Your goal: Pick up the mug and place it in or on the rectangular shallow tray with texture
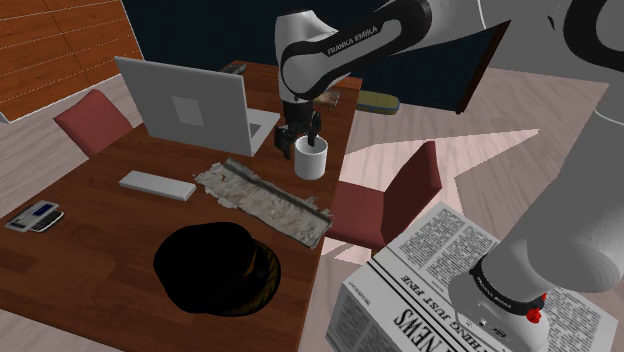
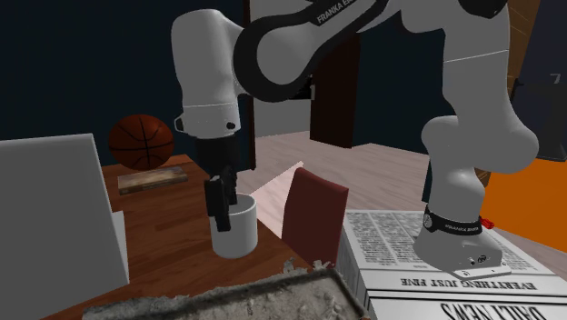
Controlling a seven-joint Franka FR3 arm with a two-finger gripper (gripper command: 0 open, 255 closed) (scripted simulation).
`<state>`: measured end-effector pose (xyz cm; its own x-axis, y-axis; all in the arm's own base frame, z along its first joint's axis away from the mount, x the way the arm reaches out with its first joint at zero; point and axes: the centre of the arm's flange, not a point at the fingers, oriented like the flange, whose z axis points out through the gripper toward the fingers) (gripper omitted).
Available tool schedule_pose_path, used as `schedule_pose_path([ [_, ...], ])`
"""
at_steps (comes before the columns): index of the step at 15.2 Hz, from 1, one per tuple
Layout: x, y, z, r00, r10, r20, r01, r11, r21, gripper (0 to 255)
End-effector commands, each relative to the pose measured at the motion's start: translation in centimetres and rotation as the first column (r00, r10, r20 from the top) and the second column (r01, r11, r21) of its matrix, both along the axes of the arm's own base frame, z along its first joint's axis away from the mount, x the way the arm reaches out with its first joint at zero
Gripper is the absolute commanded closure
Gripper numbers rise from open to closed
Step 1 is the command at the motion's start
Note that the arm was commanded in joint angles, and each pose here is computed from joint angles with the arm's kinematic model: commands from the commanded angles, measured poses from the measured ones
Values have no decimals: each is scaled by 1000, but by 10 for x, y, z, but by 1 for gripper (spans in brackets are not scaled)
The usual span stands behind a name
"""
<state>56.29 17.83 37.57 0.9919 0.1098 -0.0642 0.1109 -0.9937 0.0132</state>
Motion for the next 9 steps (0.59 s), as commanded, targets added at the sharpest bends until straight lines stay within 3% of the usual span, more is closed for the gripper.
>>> schedule_pose_path([
  [1,0,1,-10,1000,0,1,0,1000,0,0],
  [5,-1,0,-29,1000,0,1,0,1000,0,0],
  [9,-1,0,-29,1000,0,1,0,1000,0,0],
])
